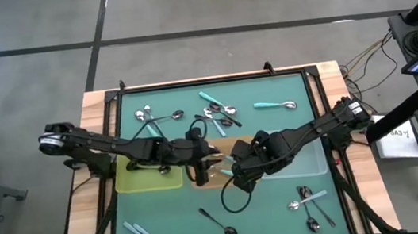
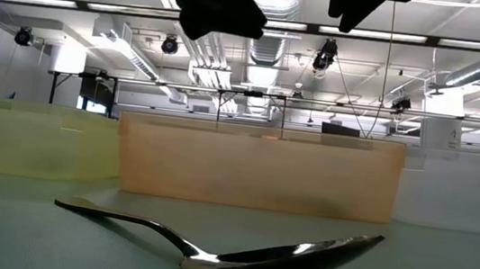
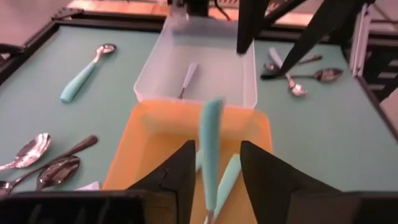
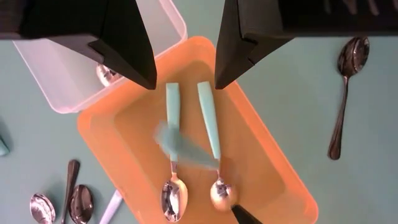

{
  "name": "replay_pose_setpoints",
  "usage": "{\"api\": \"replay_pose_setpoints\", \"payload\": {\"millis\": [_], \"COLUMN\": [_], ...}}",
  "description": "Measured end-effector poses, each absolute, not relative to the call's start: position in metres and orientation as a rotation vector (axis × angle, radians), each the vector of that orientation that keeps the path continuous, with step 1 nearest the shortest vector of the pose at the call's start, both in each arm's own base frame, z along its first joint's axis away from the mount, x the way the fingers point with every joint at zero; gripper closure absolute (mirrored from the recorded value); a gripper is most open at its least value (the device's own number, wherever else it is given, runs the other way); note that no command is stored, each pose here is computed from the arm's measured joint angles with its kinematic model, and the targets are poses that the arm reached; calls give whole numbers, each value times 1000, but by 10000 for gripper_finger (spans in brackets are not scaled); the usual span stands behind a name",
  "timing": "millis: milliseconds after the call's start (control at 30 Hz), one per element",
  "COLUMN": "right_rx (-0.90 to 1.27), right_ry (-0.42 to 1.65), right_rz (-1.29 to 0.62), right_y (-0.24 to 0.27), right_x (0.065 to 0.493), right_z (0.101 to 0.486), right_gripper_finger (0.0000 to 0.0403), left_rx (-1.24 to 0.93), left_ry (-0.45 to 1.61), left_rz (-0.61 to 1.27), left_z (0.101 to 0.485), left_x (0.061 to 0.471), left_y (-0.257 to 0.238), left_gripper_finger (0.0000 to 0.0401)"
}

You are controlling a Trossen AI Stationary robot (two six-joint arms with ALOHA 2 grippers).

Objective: Sort silverware by color (type)
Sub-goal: Put the blue spoon into the white bin

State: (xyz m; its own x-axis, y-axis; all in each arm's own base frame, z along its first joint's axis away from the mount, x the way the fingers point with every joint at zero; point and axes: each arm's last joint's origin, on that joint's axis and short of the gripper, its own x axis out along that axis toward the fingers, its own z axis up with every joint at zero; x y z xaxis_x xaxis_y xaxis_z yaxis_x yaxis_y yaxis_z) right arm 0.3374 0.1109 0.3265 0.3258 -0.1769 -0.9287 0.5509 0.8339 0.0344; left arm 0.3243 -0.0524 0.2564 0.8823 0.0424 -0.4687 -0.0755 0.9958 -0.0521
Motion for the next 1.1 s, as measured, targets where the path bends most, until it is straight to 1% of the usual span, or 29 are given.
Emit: {"api": "replay_pose_setpoints", "payload": {"millis": [100, 167, 300, 400, 533, 633, 700, 833, 1100], "right_rx": [376, 374, 378, 383, 397, 397, 400, 374, 308], "right_ry": [1148, 1148, 1158, 1167, 1163, 1170, 1177, 1200, 1245], "right_rz": [-491, -489, -476, -463, -467, -466, -469, -458, -431], "right_y": [111, 112, 113, 115, 119, 126, 132, 145, 165], "right_x": [337, 337, 337, 336, 336, 336, 336, 337, 338], "right_z": [326, 326, 326, 326, 325, 322, 318, 309, 292], "right_gripper_finger": [248, 248, 248, 248, 248, 248, 248, 248, 248], "left_rx": [-80, -108, -250, -345, -360, -347, -342, -311, -263], "left_ry": [463, 459, 517, 671, 950, 1045, 1071, 1143, 1320], "left_rz": [58, 22, -198, -337, -373, -411, -438, -419, -229], "left_z": [265, 271, 281, 275, 255, 249, 247, 242, 219], "left_x": [320, 315, 302, 288, 266, 253, 245, 221, 172], "left_y": [-52, -53, -60, -70, -95, -120, -138, -172, -214], "left_gripper_finger": [273, 267, 266, 270, 275, 279, 281, 283, 283]}}
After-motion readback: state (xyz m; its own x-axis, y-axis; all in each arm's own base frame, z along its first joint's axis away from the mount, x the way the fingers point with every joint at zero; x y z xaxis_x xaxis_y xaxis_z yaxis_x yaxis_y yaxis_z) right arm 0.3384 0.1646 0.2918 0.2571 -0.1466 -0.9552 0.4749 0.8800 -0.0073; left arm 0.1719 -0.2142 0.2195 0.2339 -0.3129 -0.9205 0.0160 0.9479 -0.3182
